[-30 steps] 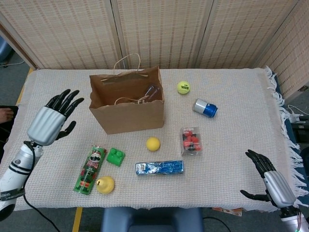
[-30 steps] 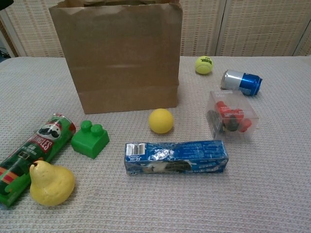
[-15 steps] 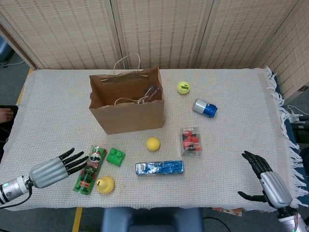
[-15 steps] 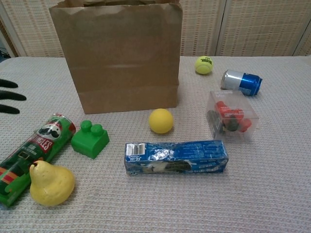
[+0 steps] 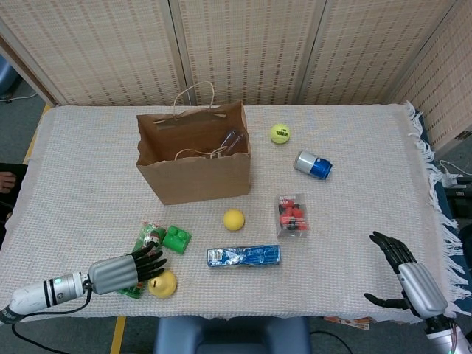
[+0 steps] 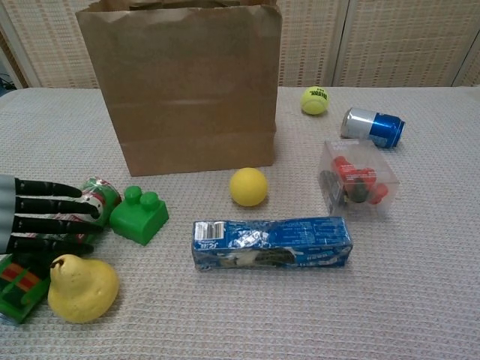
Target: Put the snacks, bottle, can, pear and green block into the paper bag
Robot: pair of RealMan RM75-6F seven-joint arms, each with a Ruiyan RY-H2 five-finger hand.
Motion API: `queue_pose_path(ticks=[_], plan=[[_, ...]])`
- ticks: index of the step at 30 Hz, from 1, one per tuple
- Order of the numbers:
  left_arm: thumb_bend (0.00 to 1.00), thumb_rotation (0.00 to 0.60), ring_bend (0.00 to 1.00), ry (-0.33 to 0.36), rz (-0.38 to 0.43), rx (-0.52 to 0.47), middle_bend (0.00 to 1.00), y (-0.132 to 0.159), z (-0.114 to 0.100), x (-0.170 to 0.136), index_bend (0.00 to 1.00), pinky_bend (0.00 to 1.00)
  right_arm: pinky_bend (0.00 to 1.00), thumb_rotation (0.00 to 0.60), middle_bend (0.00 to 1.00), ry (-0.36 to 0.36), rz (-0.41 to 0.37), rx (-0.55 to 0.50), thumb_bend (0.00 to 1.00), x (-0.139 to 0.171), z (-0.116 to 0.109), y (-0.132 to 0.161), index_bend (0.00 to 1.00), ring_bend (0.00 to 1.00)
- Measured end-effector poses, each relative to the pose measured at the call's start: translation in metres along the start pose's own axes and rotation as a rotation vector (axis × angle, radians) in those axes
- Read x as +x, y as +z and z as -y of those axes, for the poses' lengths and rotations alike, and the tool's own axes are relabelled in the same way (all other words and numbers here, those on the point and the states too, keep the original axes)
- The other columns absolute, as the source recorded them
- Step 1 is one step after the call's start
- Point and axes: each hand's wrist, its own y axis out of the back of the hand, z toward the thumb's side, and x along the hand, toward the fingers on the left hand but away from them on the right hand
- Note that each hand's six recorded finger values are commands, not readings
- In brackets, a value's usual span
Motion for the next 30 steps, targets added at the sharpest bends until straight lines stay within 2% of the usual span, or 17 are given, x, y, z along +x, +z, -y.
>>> queue_pose_path(ticks=[8,17,23,26,28,30], plan=[[0.42,0.600,0.00,-0.003,-0.016,0.023,0.00,-0.015,0.003,0.022,0.03,0.15,0.00,0.600,0.00,0.011,0.006,-0.005,0.00,0.000,0.001,0.000,0.00,0.00],[0.42,0.600,0.00,-0.069,-0.025,0.045,0.00,-0.025,0.023,0.032,0.03,0.15,0.00,0.600,0.00,0.023,0.008,-0.012,0.00,-0.001,0.002,0.000,0.00,0.00],[0.42,0.600,0.00,-0.125,0.010,0.056,0.00,-0.020,0.039,0.032,0.05,0.15,0.00,0.600,0.00,0.025,0.011,-0.015,0.00,-0.002,0.002,0.000,0.00,0.00],[0.42,0.600,0.01,-0.151,0.054,0.094,0.01,-0.013,0.047,0.034,0.15,0.18,0.00,0.600,0.00,0.026,0.014,-0.015,0.00,-0.002,0.002,-0.001,0.00,0.00],[0.43,0.600,0.05,-0.153,0.065,0.100,0.06,-0.009,0.049,0.036,0.21,0.23,0.00,0.600,0.00,0.025,0.016,-0.017,0.00,-0.002,0.002,-0.001,0.00,0.00],[0.48,0.600,0.14,-0.151,0.068,0.101,0.16,-0.007,0.051,0.038,0.30,0.33,0.00,0.600,0.00,0.027,0.016,-0.018,0.00,-0.002,0.002,-0.001,0.00,0.00]])
